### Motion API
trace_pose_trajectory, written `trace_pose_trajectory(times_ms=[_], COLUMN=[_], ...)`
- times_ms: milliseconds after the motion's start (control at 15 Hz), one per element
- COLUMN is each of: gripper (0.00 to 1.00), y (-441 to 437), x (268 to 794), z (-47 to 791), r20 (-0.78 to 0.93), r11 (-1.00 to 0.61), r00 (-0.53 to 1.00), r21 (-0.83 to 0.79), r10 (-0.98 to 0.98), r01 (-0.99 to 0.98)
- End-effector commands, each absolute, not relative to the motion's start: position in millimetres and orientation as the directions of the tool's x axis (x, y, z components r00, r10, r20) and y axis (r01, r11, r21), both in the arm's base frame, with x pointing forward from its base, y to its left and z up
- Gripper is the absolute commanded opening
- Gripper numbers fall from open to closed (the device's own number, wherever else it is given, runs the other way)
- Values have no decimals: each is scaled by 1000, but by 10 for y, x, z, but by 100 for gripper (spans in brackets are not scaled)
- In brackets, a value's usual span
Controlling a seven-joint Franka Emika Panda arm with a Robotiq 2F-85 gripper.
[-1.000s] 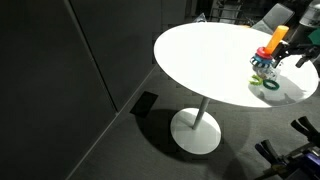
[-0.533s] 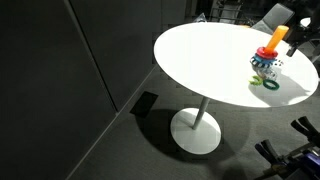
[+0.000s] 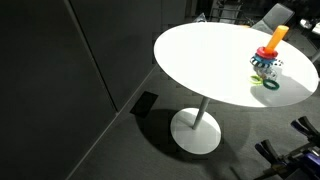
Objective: Remove the yellow, green and clear rings from the orange stand and put them on the table
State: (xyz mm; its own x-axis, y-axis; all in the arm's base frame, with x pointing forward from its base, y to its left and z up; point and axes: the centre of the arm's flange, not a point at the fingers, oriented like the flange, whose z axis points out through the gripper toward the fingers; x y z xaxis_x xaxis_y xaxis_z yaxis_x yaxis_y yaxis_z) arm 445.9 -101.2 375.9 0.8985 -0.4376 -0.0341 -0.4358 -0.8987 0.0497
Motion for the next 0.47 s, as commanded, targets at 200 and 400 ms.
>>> trace_pose_trajectory(times_ms=[200,400], gripper=[100,100], y=[-994,-975], x=[4422,4416], z=[3996,3993], r20=[15,15], r11=[-899,-901], r00=[900,902], r21=[34,35], r10=[-436,-432], r01=[-436,-433])
